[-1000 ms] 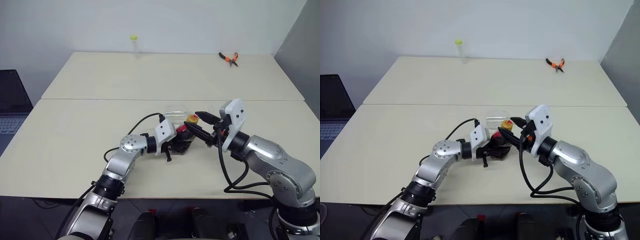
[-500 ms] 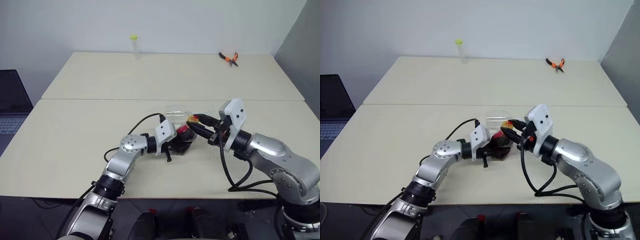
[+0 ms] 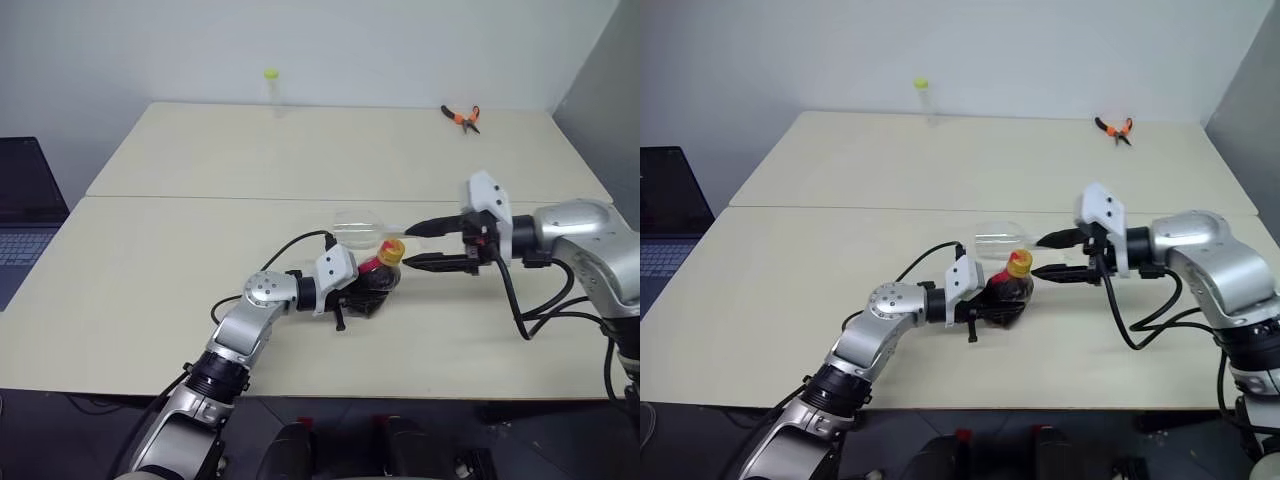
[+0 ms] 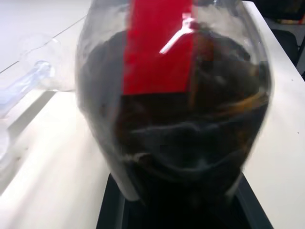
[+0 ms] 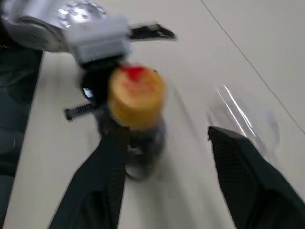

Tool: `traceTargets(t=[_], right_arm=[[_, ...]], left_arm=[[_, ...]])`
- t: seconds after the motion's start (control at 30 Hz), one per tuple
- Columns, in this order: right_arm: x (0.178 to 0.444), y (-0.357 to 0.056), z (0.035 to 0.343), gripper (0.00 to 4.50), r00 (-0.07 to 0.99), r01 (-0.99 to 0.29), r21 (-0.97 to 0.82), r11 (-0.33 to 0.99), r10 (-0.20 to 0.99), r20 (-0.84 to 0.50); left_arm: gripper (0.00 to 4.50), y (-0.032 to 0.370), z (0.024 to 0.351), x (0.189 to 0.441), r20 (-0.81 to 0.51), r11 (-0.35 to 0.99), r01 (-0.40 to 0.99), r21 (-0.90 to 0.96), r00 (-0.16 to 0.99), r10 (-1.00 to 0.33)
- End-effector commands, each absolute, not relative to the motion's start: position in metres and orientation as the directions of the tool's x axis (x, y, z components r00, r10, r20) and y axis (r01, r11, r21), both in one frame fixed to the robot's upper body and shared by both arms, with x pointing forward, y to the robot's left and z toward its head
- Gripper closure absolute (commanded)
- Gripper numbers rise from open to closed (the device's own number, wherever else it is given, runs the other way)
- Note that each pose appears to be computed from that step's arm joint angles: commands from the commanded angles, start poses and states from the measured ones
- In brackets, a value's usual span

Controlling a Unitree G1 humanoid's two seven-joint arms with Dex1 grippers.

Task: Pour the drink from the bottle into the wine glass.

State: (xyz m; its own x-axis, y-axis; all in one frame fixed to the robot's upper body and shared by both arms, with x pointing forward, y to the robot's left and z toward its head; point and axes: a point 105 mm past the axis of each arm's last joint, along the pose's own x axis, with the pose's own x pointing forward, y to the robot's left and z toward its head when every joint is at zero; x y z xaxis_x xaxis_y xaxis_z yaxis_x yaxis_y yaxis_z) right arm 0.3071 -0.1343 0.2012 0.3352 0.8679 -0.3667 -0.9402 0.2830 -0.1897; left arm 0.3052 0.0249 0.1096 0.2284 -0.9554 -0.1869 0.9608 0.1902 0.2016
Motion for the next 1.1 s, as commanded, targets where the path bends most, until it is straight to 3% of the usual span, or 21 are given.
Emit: traceTargets(t=[0.03,0.13,0.27,0.47,0.67,0.87,1.1], right_arm=[[0.285,-0.124,0.229,0.50,0.359,-0.927,-0.197,0.319,0.906,-0.223],[0.264,-0.110,0.244,0.49,0.405,-0.906,-0.166,0.390,0.912,-0.068],[0.253,-0.098,0.236,0.49,0.493,-0.854,-0.214,0.475,0.869,-0.037],[0.275,-0.080,0.230,0.49,0.647,-0.731,-0.247,0.637,0.761,0.050],[0.295,-0.105,0.221,0.49,0.741,-0.640,-0.257,0.724,0.670,0.043],[0.289,-0.134,0.210,0.49,0.758,-0.633,-0.258,0.730,0.652,-0.017],[0.263,-0.144,0.201,0.49,0.667,-0.743,-0.191,0.642,0.733,-0.130]], left_arm=[[3.84,0.020,0.130,0.302,-0.117,0.186,0.949,0.254,0.221,-0.968],[3.84,0.022,0.133,0.309,-0.107,0.224,0.941,0.254,0.257,-0.960],[3.84,0.025,0.132,0.309,-0.112,0.229,0.940,0.255,0.264,-0.958],[3.84,0.024,0.130,0.308,-0.123,0.220,0.942,0.254,0.257,-0.959],[3.85,0.023,0.129,0.307,-0.127,0.210,0.944,0.256,0.248,-0.960],[3.85,0.024,0.128,0.308,-0.129,0.214,0.943,0.255,0.253,-0.959],[3.85,0.025,0.127,0.308,-0.130,0.217,0.943,0.252,0.256,-0.958]])
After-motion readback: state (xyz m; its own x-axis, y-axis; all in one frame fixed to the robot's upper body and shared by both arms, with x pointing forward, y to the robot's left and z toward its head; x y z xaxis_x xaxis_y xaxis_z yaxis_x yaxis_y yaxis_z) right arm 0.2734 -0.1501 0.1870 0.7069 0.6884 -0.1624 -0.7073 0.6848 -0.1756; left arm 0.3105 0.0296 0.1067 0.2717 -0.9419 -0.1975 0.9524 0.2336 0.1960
